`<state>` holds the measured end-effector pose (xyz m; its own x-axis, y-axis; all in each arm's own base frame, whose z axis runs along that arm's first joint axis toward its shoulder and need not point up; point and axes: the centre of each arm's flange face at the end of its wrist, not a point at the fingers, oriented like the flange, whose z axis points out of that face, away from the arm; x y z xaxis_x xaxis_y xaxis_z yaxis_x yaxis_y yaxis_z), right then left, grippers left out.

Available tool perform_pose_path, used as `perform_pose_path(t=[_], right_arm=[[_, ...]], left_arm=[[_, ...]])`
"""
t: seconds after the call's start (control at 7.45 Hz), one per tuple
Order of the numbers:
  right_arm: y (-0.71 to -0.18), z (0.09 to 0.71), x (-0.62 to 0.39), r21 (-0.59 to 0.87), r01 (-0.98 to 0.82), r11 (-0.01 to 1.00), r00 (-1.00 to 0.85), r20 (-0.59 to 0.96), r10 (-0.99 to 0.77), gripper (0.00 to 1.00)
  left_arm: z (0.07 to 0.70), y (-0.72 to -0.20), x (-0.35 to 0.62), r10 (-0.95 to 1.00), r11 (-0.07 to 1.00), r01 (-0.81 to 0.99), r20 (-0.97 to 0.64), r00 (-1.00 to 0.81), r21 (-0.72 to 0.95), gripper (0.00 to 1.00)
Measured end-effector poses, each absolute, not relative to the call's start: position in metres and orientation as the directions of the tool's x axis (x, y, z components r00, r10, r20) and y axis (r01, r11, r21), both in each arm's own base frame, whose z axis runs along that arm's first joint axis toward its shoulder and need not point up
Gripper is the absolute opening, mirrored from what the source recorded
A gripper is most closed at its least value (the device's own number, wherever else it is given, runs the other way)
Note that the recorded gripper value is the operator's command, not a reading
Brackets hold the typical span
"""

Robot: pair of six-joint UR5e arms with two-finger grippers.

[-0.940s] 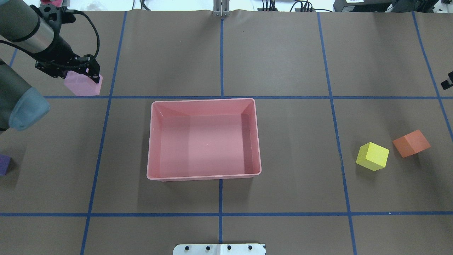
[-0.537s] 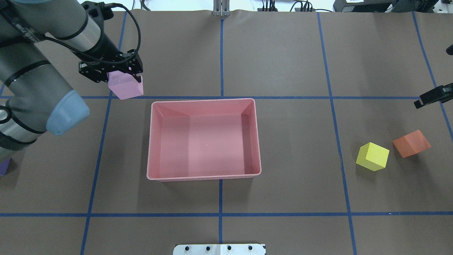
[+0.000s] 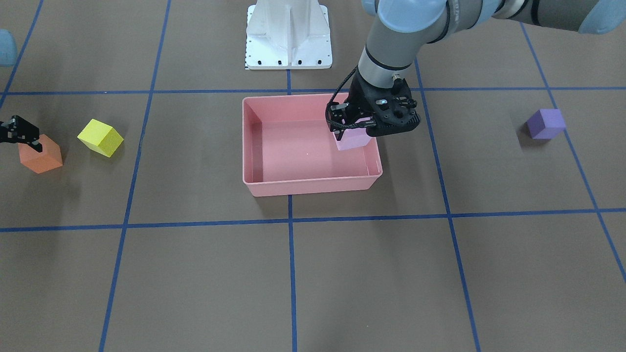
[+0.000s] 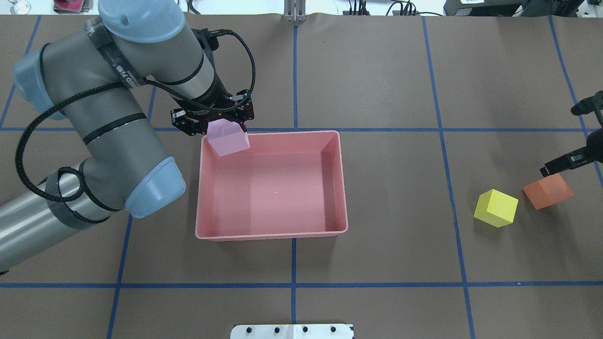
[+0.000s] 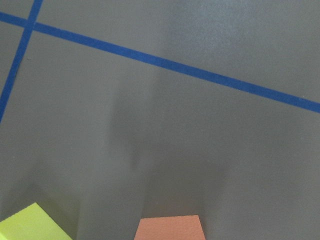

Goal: Place blocks into pink bin with both arms
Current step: 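Carry the pink cube into the bin with the left gripper and release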

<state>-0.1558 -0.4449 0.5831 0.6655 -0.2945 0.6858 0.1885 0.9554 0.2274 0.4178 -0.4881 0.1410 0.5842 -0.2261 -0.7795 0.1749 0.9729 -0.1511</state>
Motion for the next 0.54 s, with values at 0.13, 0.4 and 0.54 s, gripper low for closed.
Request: perform_pose_path(t=[0.13,0.4,0.54], right_arm=[[-0.44,0.588,-0.164,0.22,0.208,0.953,0.665,0.683,-0.303,0.99],[-0.434,0.602,-0.179,0.197,0.244,0.95,0.668,0.676,-0.312,0.99],[-0.432,0.611,-0.184,0.185,0.258,0.948,0.672,0.671,-0.314,0.99]], left_arm=[[0.139,-0.485,0.422,-0.227,0.973,0.175,-0.779,0.585,-0.151,0.0],[0.139,-0.485,0.425,-0.228,0.973,0.175,-0.777,0.587,-0.153,0.0],[0.139,-0.484,0.426,-0.228,0.973,0.174,-0.776,0.588,-0.153,0.0]])
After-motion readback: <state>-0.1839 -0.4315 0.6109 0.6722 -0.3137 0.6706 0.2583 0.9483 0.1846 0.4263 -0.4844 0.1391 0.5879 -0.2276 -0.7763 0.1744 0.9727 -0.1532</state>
